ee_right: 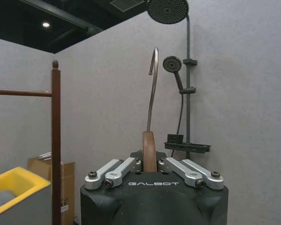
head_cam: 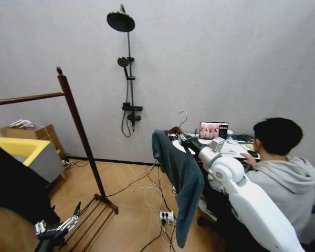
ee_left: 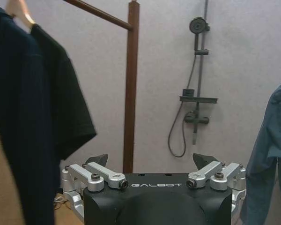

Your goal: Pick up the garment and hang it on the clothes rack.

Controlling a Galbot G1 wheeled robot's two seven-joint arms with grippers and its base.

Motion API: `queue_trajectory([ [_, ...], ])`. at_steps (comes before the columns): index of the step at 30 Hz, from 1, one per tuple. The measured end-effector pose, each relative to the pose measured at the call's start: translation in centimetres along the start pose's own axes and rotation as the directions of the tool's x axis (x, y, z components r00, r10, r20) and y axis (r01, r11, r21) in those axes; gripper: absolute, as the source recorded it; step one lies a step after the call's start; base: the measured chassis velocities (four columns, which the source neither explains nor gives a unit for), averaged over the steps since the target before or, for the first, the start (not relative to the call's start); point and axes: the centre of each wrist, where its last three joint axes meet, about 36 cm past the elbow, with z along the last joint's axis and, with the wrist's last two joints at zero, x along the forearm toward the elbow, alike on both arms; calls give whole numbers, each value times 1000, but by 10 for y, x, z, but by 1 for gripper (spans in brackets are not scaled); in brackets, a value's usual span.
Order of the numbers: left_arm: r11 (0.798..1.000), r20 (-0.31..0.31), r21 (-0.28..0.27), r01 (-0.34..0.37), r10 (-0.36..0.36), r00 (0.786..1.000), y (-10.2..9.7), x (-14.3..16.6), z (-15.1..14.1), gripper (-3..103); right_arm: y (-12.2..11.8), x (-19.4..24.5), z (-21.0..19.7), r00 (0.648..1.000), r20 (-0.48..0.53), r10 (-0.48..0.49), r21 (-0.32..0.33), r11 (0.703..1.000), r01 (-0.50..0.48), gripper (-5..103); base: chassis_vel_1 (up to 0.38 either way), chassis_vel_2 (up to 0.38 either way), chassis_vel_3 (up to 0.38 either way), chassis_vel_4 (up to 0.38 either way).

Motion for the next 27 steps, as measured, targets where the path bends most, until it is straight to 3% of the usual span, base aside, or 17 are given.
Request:
queue_trajectory([
  [5,1000,0,0,0,0,1000,0,0,0,100,0,5,3,1000,-6,7,15,1000,-7,10,123,112,119,113],
  [9,1000,0,0,0,0,1000,0,0,0,100,-3,5,12,999,-17,29,77,997,-27,10,134,116,131,123],
  [27,1000,0,0,0,0,1000,0,0,0,100,-15,8,21,998,-20,65,89,994,-63,10,129,122,122,128],
])
